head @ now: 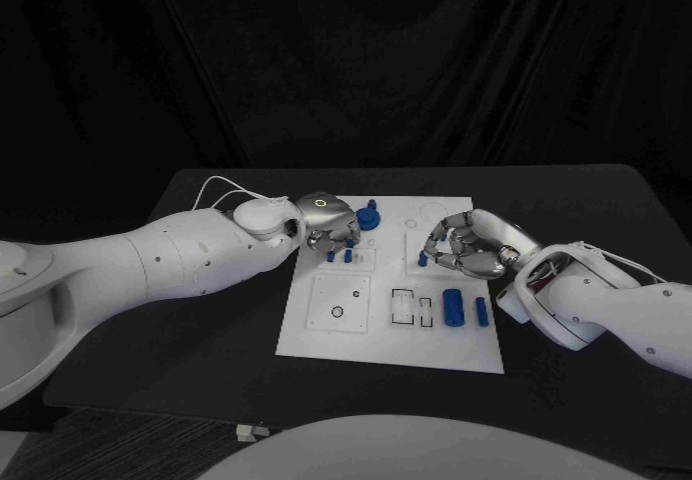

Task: Assemble the parts on the task board

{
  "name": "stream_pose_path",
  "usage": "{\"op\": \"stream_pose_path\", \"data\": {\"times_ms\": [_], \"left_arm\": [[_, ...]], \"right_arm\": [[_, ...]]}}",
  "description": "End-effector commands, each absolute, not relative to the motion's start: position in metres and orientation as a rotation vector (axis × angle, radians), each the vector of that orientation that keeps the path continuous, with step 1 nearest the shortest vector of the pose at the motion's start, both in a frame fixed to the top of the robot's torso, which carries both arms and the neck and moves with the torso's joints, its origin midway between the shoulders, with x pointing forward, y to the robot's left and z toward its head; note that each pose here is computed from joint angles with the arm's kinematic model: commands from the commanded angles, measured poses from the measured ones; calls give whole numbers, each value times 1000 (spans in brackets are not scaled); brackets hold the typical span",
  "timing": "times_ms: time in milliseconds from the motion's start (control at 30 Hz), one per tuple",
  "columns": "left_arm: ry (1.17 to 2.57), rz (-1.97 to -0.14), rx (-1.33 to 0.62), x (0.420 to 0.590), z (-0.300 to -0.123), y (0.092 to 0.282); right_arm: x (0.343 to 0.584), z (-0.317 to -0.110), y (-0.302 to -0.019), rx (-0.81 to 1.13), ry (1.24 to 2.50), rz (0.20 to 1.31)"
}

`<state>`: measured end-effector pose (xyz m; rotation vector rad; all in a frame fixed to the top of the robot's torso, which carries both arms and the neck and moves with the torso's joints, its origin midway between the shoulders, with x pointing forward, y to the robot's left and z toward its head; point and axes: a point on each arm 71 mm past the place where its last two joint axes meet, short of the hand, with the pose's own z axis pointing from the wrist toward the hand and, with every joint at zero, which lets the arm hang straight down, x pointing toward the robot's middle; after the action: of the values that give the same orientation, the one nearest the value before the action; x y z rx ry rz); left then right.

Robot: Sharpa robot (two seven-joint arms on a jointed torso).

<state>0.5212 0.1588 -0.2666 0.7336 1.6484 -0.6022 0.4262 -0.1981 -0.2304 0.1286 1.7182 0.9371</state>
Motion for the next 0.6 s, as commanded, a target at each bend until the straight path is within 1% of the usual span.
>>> {"op": "stream_pose_path", "data": {"times_ms": [33,333,600], "left_arm": [[1661,-568,779,519,-273,159],[1608,-590,783,516,-273,160],[1532,-608,773,513,-268,165]], "right_arm": [[425,-232,-198,134,1730,932],[426,-232,-198,133,1733,932],[426,-233,-199,133,1736,930]]}}
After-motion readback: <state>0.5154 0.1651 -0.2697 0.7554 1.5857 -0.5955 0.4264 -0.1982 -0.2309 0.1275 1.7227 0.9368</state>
